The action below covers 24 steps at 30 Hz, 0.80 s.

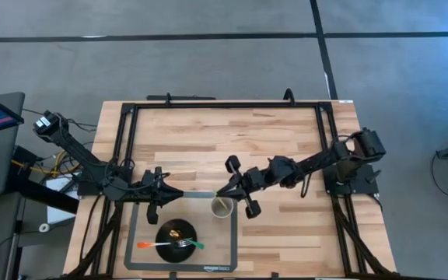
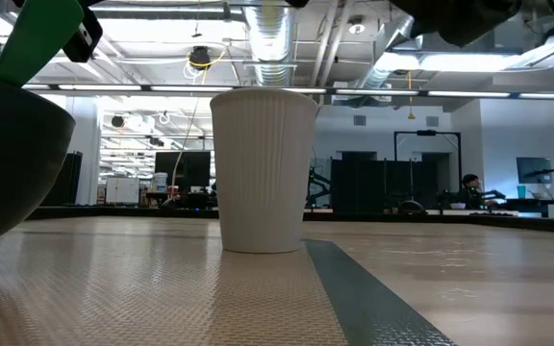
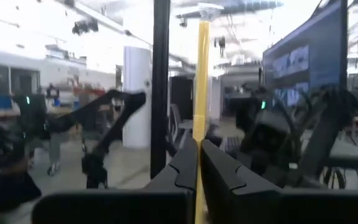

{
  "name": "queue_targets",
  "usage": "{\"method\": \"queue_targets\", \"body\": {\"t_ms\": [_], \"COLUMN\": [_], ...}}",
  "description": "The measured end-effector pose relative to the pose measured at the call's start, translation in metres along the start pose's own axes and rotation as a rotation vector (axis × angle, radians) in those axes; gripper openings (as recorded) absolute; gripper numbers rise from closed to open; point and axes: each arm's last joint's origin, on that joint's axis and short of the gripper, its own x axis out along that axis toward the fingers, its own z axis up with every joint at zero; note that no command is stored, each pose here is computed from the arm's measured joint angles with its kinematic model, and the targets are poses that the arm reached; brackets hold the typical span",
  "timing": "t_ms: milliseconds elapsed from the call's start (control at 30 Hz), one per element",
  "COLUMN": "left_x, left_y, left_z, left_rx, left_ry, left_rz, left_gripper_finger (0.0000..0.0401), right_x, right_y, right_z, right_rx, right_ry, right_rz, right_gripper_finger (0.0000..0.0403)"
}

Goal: Pick & Place Utensil
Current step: Put the yellow straw into the white cup on the transparent mat

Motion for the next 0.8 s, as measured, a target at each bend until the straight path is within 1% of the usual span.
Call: {"method": "queue_targets", "body": {"t_ms": [133,233,367,533,667,800], "left_x": [0.000,0.000,0.000,0.000,0.000,0.000], "left_y": [0.000,0.000,0.000,0.000,0.000,0.000], "left_z": [0.000,0.000,0.000,0.000,0.000,0.000], "left_rx": [0.000,0.000,0.000,0.001,0.001,0.001], "left_ry": [0.000,0.000,0.000,0.001,0.001,0.001], "left_rz": [0.000,0.000,0.000,0.000,0.000,0.000], "left_gripper_finger": [0.0033,0.0033,0.0033,0.0033,0.0033,0.0033], "right_x": [0.001,0.003,0.003,0.001,0.001,0.000], "right_y": [-0.001,-0.001,0.003,0.007,0.003,-0.003], "right_z": [-0.004,-0.004,-0.022,-0.032,-0.028,-0.030], "right_rx": [-0.037,-0.008,0.038,0.079,0.120,0.141], "right_ry": [0.036,0.032,0.137,0.250,0.213,0.237], "right_rz": [-0.026,-0.028,-0.043,-0.047,-0.083,-0.129], "right_gripper_finger": [0.0006,0.0006,0.0006,0.0006,0.0008,0.0025]}}
